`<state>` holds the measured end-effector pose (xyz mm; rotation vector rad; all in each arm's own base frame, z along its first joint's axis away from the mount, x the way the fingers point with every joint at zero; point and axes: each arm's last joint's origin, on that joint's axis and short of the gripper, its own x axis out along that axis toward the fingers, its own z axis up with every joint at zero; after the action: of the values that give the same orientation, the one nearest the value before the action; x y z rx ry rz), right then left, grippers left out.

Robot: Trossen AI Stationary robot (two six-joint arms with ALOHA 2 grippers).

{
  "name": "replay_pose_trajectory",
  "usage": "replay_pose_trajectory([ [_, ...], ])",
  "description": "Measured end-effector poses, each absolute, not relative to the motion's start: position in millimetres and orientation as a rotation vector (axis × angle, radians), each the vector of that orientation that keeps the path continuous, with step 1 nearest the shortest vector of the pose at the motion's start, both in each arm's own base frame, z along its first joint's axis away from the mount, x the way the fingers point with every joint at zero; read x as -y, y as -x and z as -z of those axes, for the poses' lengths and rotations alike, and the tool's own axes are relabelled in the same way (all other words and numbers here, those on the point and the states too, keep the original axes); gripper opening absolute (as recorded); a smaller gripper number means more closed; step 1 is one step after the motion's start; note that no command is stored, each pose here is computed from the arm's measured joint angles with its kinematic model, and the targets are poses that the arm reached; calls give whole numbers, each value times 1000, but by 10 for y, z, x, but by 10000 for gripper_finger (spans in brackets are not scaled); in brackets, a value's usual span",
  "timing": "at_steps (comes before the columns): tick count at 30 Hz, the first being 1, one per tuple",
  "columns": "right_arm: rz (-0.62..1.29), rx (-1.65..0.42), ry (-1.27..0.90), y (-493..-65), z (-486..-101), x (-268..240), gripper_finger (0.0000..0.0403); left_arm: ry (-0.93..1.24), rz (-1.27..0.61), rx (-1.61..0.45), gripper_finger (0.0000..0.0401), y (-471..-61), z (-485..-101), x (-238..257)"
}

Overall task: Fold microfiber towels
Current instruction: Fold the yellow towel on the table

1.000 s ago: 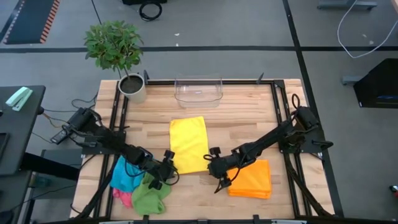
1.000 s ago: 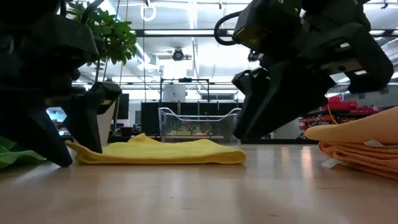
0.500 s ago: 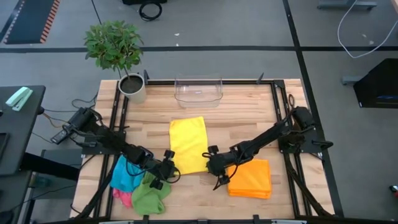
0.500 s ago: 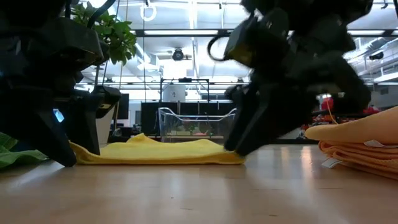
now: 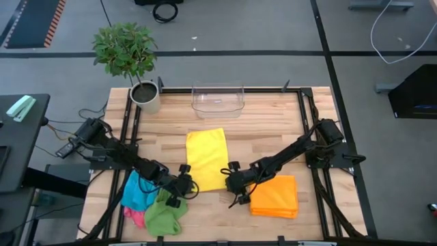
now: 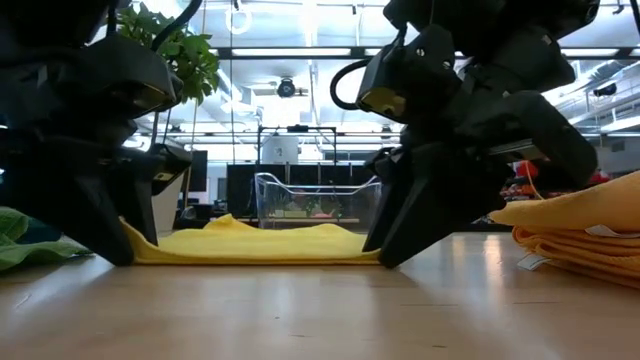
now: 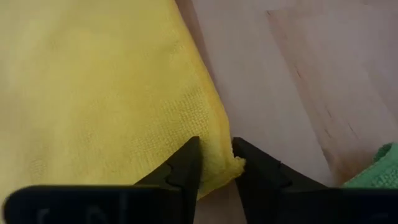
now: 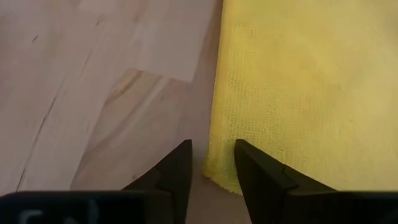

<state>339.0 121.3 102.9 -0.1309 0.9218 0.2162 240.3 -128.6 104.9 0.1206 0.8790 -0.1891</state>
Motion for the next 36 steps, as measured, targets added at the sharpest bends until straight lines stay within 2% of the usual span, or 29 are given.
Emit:
replay_pose_trajectory([
  [3, -196, -925, 128, -3386, -1022, -1207, 109, -100, 172, -888, 70, -2406, -1023, 1287],
  [8, -179, -924, 109, -3377, -1044, -1236, 36, -38, 140, -891, 15, -2421, -987, 1293],
  [11, -170, -939, 3, -3381, -1143, -1226, 9, 35, 129, -858, 11, -2428, -1050, 1300],
  [17, -223, -899, -435, -3392, -1659, -1018, 6, 316, 219, -754, 7, -2374, -1487, 1325],
  [21, -191, -825, -570, -3370, -1965, -784, 5, 455, 248, -658, 8, -2302, -1837, 1258],
  [23, -134, -801, -607, -3369, -2044, -610, 5, 506, 183, -627, 6, -2283, -1957, 1131],
  [29, 75, -790, -695, -3476, -1870, -45, 4, 540, -158, -829, 6, -2187, -1813, 669],
  [36, 177, -798, -719, -3620, -1482, 257, 3, 521, -269, -904, 7, -2210, -1705, 464],
])
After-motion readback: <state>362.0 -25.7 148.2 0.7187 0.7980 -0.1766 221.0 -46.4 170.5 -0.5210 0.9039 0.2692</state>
